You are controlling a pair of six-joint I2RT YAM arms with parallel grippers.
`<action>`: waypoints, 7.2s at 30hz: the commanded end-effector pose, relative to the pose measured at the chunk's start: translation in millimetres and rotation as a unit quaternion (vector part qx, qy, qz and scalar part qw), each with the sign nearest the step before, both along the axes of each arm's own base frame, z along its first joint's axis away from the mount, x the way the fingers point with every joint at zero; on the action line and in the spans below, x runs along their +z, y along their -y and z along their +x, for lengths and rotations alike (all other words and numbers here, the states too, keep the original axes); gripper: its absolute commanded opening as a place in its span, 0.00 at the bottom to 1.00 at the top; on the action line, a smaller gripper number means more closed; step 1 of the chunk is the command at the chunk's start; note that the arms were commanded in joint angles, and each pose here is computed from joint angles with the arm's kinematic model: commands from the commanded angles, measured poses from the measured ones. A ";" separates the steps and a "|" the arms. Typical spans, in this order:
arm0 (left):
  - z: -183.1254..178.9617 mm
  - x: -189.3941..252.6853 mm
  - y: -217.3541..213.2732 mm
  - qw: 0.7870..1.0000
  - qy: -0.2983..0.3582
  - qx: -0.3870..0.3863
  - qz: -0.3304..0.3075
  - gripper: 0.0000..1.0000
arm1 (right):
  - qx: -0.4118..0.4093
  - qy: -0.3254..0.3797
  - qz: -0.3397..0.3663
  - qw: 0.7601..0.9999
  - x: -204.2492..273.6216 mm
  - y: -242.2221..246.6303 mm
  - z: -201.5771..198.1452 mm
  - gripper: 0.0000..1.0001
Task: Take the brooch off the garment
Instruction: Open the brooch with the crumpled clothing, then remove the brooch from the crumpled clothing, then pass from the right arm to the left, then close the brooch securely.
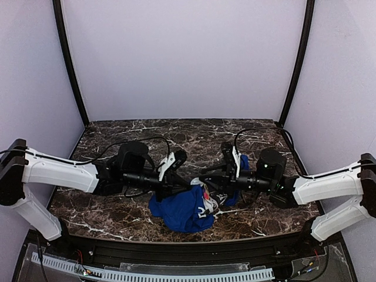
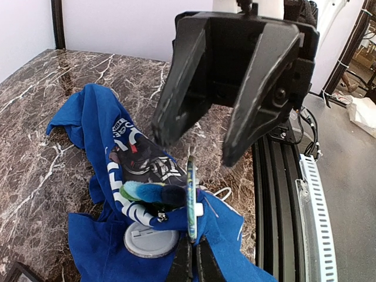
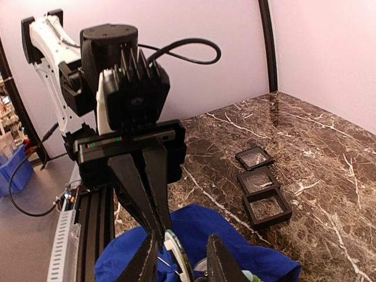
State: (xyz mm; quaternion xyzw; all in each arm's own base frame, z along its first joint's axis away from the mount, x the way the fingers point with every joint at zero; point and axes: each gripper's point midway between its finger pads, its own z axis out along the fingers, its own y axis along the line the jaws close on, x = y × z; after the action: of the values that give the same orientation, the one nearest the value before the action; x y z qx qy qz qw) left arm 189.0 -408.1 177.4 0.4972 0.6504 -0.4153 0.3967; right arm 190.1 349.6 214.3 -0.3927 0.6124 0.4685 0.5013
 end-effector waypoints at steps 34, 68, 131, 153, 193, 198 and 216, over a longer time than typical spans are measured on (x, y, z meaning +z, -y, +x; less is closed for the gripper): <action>-11.2 20.8 1.5 0.999 0.009 -0.030 -0.031 0.01 | 0.057 -0.018 0.007 0.998 -5.1 0.2 -5.6 0.19; -8.1 17.9 -1.9 0.999 0.018 -0.020 -0.019 0.01 | 0.017 -0.009 0.008 1.000 -1.0 10.0 2.1 0.00; -20.7 52.3 4.9 0.992 0.027 -0.055 -0.110 0.28 | 0.098 0.001 0.064 0.993 34.3 -3.2 -38.7 0.00; -26.5 50.5 5.6 0.990 0.024 -0.075 -0.114 0.01 | 0.091 -0.003 0.055 0.994 27.9 -6.0 -35.0 0.00; -27.3 52.9 2.1 0.990 0.017 -0.072 -0.119 0.01 | 0.089 0.023 0.020 0.996 7.5 -1.6 -38.9 0.47; -28.6 53.2 2.2 0.990 0.016 -0.075 -0.120 0.01 | 0.091 0.020 0.016 0.996 4.5 -5.6 -36.7 0.48; -30.8 48.6 2.5 0.990 0.011 -0.083 -0.110 0.01 | 0.091 0.022 0.029 0.995 12.0 -12.8 -32.1 0.38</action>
State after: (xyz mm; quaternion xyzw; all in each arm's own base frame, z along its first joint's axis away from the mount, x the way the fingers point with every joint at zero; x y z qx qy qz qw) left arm 162.0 -412.6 216.3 0.5013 0.5648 -0.5070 0.4156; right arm 157.5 356.6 212.3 -0.4447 0.5664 0.5141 0.4660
